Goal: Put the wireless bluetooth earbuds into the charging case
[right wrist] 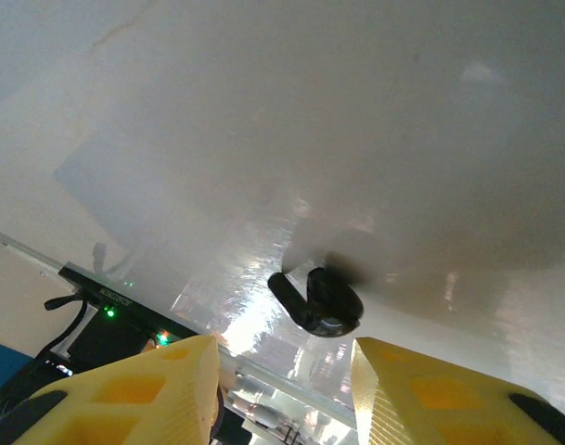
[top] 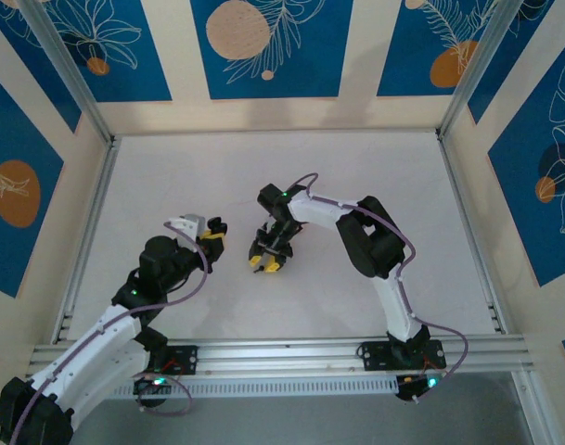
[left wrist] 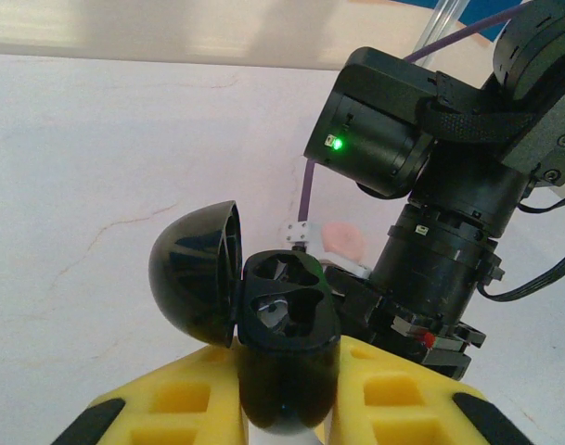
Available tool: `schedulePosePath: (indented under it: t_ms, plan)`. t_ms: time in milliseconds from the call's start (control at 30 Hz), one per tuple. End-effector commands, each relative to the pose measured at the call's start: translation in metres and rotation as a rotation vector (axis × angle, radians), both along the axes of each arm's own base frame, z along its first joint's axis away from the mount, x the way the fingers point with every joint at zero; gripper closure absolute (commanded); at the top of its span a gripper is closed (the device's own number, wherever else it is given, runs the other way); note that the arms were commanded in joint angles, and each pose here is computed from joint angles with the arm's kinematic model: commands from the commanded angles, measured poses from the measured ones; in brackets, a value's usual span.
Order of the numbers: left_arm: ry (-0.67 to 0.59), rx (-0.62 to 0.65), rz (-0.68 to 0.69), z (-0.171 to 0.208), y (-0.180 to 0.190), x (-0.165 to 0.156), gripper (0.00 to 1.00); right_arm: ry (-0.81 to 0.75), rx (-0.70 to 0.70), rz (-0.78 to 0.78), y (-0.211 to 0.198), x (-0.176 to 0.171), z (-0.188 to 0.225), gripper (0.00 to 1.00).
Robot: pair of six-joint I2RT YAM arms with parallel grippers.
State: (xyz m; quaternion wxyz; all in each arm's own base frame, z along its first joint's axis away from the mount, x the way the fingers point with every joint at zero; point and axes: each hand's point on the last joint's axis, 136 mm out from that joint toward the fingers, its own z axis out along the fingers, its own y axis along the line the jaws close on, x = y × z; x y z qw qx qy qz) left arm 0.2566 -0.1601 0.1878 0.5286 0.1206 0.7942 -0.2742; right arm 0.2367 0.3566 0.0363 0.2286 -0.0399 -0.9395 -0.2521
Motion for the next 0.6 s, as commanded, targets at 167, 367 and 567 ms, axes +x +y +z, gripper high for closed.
schedulePosePath:
  t_ms: [167, 367, 567]
  plan:
    - [-0.009, -0.011, 0.011, 0.003, 0.003, 0.003, 0.79, 0.005, -0.034, 0.014, -0.006, -0.011, 0.005, 0.58]
    - [-0.015, -0.016, 0.008, 0.006, 0.002, 0.002, 0.79, 0.007, -0.044, 0.023, -0.005, -0.009, -0.003, 0.63]
    - [-0.022, -0.016, 0.007, 0.008, 0.003, 0.001, 0.79, 0.000, -0.048, 0.026, -0.005, -0.005, -0.009, 0.67]
